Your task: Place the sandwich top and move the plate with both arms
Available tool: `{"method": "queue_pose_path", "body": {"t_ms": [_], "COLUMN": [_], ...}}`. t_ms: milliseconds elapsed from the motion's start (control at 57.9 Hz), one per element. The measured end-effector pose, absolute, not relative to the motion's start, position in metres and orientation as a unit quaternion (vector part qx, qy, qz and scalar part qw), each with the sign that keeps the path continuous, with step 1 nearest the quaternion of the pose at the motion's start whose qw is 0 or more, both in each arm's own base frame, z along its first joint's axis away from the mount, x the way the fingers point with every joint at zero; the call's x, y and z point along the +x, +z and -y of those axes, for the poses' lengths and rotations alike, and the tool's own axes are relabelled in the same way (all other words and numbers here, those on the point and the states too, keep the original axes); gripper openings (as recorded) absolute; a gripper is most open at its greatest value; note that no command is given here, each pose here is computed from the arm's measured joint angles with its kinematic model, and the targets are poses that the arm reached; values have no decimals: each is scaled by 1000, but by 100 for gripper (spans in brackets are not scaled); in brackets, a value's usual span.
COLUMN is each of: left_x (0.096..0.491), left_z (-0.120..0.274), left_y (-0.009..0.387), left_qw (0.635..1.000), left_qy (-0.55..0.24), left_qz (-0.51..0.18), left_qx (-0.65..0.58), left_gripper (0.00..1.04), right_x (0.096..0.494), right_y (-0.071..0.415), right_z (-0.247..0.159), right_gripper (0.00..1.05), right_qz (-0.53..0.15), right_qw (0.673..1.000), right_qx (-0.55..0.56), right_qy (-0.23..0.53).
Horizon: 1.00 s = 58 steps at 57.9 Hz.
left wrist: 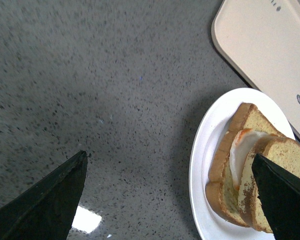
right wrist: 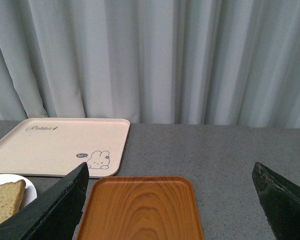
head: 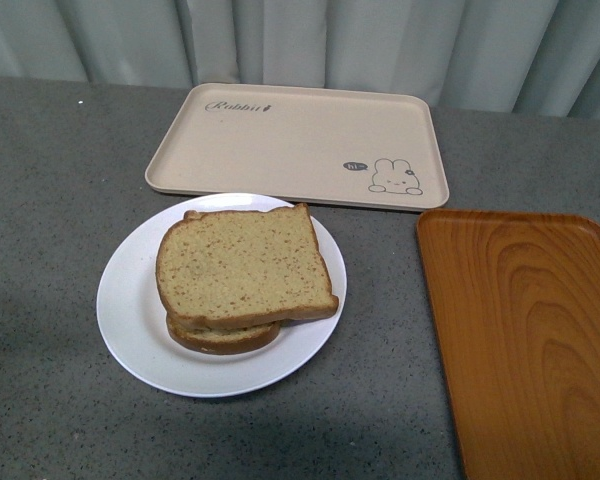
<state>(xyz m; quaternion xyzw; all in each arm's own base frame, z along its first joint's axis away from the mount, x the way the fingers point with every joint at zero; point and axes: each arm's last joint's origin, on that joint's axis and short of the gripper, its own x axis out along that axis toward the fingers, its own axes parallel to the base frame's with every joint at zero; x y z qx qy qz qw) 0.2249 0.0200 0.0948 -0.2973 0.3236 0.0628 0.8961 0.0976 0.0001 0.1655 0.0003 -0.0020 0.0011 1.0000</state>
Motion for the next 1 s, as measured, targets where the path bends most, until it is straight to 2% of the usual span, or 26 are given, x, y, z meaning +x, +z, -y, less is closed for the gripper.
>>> {"method": "queue_pose_path", "body": {"t_ms": [294,1003], "left_x": [242,268], "left_z": [-16,9], "left_y": [62,36], "left_qw": [841,803], "left_qy": [72,44], "left_qz": [-389,-420], "left_qx": [-369,-420], "left_gripper": [98,98], "right_x": [98,98], "right_y": [166,166], "right_z": [0,0], "right_gripper": [96,96], "right_qz": [2,2], "right_qw": [1000,1000], "right_qx": [0,0], "right_qy": [1,1]}}
